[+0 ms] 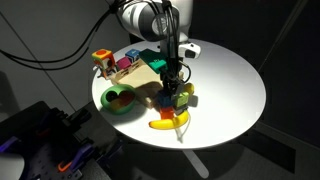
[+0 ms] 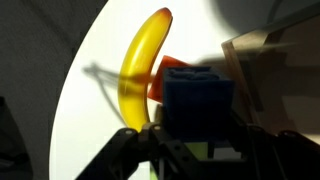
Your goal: Put the blue block on top of the orange block
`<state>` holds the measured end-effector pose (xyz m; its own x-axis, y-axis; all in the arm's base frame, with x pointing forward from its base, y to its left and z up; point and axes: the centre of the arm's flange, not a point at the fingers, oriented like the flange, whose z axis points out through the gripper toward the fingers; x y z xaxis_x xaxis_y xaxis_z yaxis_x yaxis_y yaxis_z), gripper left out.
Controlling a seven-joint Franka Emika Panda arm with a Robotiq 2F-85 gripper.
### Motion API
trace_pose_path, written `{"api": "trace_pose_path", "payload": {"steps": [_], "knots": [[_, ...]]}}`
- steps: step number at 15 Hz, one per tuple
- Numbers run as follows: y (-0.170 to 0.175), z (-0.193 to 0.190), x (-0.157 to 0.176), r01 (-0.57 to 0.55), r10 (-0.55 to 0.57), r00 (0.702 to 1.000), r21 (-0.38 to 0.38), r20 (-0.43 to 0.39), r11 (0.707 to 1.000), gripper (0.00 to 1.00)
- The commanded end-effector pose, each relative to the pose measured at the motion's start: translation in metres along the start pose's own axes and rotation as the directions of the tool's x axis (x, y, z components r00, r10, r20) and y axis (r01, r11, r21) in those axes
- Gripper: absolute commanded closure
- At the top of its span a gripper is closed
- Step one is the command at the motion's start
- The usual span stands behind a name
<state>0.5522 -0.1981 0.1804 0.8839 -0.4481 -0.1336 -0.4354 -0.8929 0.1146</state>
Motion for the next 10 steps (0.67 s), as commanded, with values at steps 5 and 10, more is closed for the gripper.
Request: {"api": "trace_pose_path", "payload": {"steps": [5, 10], "knots": [[0.006, -0.004, 0.005, 0.013, -0.013, 1.0, -0.005, 0.002, 1.0, 0.01], [0.001, -0.016, -0.002, 0.027, -0.027, 1.0, 0.0, -0.01, 1.0, 0.0]]}}
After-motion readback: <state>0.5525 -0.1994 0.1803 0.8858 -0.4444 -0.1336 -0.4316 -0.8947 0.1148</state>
